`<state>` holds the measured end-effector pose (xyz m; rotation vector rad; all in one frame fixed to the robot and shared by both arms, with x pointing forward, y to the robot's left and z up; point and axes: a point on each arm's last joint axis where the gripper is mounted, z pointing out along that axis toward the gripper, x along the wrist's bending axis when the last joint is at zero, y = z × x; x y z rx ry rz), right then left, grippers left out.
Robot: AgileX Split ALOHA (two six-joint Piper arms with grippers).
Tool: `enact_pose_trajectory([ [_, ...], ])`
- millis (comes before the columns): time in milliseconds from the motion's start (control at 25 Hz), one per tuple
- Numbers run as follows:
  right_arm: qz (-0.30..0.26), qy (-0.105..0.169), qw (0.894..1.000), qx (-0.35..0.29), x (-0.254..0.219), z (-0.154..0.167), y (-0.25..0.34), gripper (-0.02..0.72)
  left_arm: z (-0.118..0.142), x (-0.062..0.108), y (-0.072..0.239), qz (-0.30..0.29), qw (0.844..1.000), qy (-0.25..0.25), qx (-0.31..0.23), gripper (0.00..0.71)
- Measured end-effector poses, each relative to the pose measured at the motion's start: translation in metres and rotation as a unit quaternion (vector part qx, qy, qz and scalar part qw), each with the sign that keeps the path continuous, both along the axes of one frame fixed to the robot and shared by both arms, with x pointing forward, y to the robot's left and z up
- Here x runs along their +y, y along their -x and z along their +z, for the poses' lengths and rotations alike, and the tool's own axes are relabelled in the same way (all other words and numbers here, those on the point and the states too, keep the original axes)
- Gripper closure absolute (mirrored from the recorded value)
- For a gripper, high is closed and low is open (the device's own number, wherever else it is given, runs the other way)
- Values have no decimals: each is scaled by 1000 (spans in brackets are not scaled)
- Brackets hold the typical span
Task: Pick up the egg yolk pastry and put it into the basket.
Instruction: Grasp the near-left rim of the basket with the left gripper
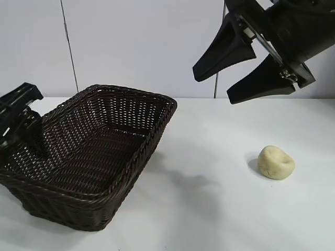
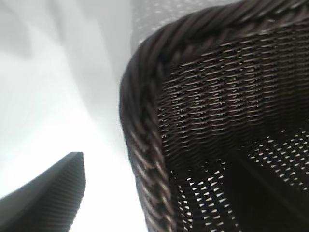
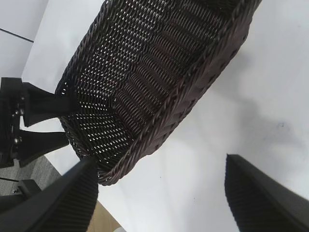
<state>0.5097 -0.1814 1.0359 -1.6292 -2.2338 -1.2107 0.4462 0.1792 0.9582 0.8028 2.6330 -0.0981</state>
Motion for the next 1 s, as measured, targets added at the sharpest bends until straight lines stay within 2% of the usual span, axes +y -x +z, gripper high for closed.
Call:
enact_pose_trajectory([
  [280, 0, 0, 1000, 0, 0, 0, 0, 175, -3, 1, -3, 19, 999, -17, -31, 139],
  [720, 0, 0, 1000, 0, 0, 0, 0, 175, -46, -8, -15, 11, 999, -39, 12, 139],
  [840, 0, 0, 1000, 0, 0, 0, 0, 175, -51, -10, -16, 8, 999, -36, 11, 140],
  [920, 1, 1, 1000, 0, 0, 0, 0, 175, -50, -11, -18, 7, 1000, -29, 4, 165],
  [1000, 1, 2, 1000, 0, 0, 0, 0, 175, -50, -11, -18, 7, 1000, -26, 1, 241],
])
